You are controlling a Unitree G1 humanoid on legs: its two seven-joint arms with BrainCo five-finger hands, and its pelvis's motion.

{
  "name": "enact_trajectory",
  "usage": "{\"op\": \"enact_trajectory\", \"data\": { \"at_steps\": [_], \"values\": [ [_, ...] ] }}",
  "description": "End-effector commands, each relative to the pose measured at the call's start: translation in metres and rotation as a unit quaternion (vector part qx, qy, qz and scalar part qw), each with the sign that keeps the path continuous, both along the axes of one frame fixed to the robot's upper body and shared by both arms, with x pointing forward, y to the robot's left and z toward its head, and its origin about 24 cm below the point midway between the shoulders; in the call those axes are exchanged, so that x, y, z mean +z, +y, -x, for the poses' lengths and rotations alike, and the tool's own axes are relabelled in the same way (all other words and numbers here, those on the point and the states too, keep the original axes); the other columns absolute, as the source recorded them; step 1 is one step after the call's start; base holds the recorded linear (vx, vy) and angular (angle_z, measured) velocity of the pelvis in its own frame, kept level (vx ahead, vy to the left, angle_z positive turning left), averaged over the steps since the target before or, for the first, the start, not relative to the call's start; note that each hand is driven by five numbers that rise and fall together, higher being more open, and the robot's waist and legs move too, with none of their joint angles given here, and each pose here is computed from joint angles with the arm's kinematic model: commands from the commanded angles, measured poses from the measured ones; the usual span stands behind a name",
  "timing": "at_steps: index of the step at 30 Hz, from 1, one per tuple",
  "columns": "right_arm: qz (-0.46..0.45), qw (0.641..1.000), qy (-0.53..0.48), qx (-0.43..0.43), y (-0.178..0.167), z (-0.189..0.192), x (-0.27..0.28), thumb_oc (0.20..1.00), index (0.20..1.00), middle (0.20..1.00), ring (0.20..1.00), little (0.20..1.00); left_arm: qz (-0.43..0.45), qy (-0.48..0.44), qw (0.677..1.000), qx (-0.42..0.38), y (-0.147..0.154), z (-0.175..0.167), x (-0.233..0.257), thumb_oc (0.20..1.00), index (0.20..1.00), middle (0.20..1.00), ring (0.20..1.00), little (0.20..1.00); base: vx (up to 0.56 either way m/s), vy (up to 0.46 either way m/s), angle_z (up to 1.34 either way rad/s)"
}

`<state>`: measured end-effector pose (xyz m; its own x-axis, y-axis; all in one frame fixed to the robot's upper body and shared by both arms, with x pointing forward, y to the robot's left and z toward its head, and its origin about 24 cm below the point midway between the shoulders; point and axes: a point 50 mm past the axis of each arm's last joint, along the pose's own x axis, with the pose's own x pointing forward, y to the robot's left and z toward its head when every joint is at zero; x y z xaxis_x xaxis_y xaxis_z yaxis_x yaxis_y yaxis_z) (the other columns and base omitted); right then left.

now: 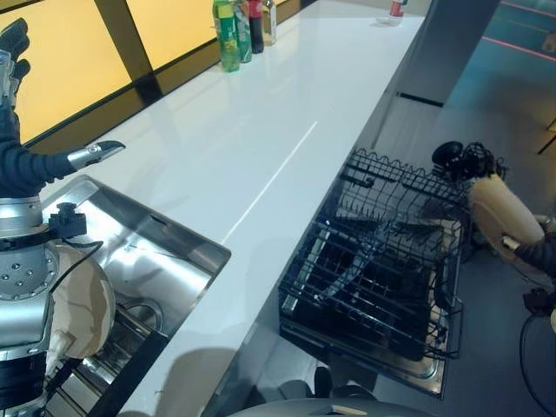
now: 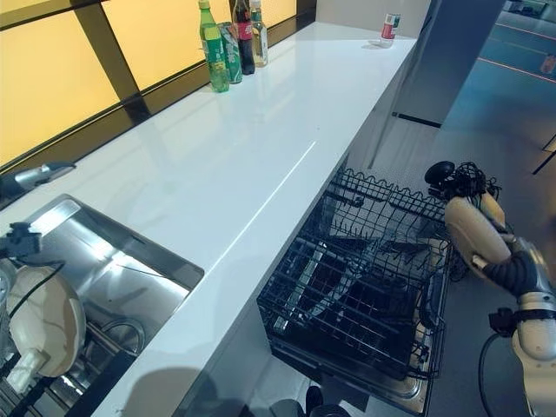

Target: Pick up plates and place into dishwasher.

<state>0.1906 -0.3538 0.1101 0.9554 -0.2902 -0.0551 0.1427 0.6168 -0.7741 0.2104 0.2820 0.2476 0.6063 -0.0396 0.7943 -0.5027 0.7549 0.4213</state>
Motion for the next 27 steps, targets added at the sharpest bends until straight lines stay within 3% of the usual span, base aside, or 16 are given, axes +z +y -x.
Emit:
{"op": "enact_trajectory", "data": {
  "at_steps": [1, 9, 27],
  "values": [
    [-0.041, 0.994, 0.021, 0.1, 0.01, -0.02, 0.014, 0.2, 0.2, 0.2, 0.2, 0.2, -0.029, -0.027, 0.999, -0.008, -0.002, 0.004, 0.014, 1.0, 1.0, 1.0, 1.0, 1.0, 0.0, -0.079, -0.05],
    [-0.139, 0.957, 0.095, 0.236, 0.02, -0.034, 0.001, 0.2, 0.2, 0.2, 0.2, 0.2, -0.032, -0.014, 0.999, -0.019, -0.008, -0.007, 0.003, 1.0, 1.0, 1.0, 1.0, 1.0, 0.03, -0.039, 0.0],
    [-0.143, 0.899, 0.309, 0.275, 0.022, -0.02, -0.055, 0.2, 0.2, 0.2, 0.2, 0.2, -0.049, 0.005, 0.998, -0.03, -0.012, -0.012, -0.002, 1.0, 1.0, 1.0, 1.0, 1.0, 0.04, -0.024, 0.05]
  ]
}}
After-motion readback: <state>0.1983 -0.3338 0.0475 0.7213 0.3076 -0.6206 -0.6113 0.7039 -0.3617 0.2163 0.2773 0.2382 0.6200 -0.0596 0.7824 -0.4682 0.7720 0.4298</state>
